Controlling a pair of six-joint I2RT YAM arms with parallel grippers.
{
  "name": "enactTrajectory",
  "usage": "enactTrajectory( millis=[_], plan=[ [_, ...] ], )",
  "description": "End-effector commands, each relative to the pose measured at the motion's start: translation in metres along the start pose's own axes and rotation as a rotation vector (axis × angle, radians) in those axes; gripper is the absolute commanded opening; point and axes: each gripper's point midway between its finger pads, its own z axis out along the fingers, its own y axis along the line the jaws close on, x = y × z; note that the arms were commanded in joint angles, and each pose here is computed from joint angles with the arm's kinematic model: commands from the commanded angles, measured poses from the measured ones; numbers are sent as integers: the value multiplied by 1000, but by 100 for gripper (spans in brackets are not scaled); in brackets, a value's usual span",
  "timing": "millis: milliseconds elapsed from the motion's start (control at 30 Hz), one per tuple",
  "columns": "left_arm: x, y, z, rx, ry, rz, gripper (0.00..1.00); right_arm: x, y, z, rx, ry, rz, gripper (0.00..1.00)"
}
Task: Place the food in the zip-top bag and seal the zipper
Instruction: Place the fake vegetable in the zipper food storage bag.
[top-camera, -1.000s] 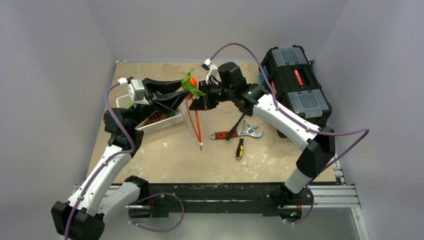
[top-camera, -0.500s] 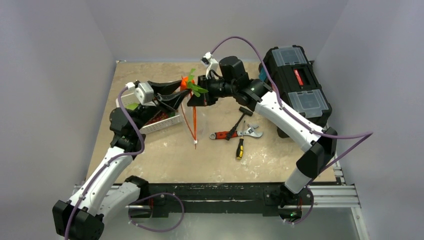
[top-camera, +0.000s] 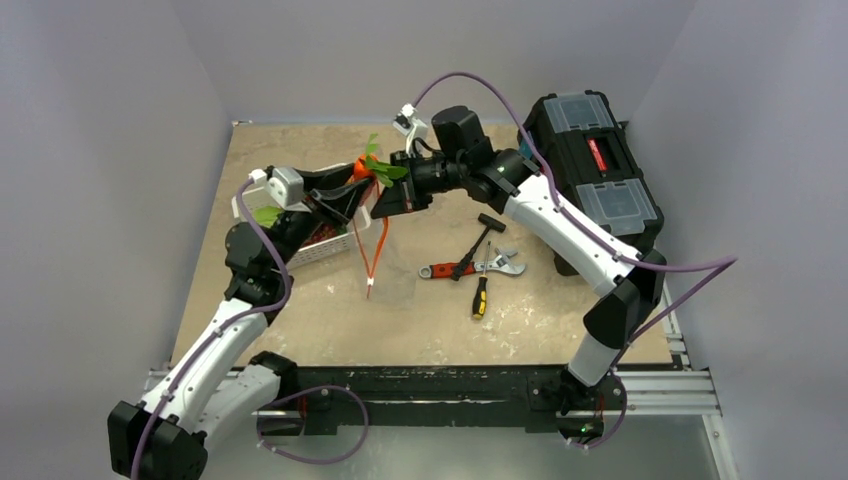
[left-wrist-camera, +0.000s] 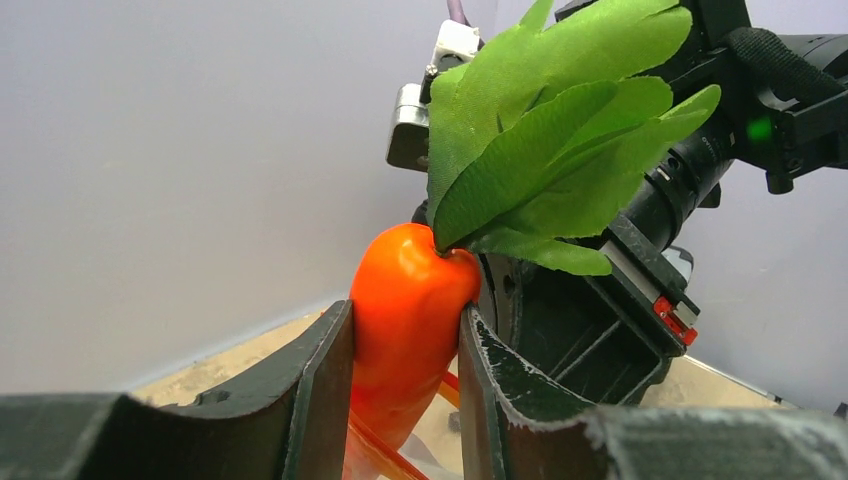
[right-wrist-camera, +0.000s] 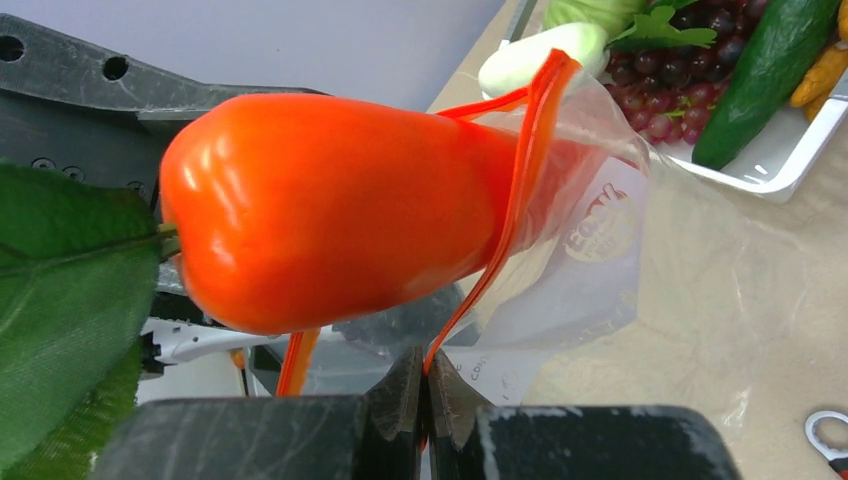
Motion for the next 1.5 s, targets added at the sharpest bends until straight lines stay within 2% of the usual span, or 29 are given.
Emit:
enactTrajectory(
  millis=[0,33,133,200,267,333,500,600,733,833,1000,1100,1233,1367,1467],
  plan=[
    [-8,1,-3,-41,-38,-76,23,-2,19,-7,-63,20,12,0],
    [-7,2,-5,-54,-28,-98,32,-2,19,-7,-69,20,24,0],
    [2,7,-16,-128,34,-186,70,-4,20,-6,-107,22,64,0],
    [3,6,-26,-158,42,-217,88,-4,19,-5,-146,40,89,0],
    [3,9,-35,-200,53,-240,99,-5,12,-3,-168,58,120,0],
    [12,19,-41,-290,120,-291,100,-5,4,0,-171,75,152,0],
    [34,15,-57,-372,302,-422,100,-5,-2,9,-183,81,207,0],
    [32,8,-66,-377,336,-440,100,-5,-8,14,-163,77,230,0],
    [16,4,-79,-391,368,-394,98,-4,-12,15,-147,71,232,0],
    [17,7,-91,-469,428,-423,90,-9,-17,13,-100,38,219,0],
    [43,-28,-85,-344,531,-651,75,-9,-22,16,-72,48,238,0],
    [60,-42,-86,-290,611,-735,74,-9,-25,17,-54,44,240,0],
    [72,-51,-87,-251,678,-768,73,-10,-33,12,15,20,214,0],
    [73,-56,-85,-217,713,-723,68,-6,-40,5,83,18,161,0],
    [64,-55,-85,-211,705,-672,71,-4,-55,-10,243,22,58,0]
  ],
)
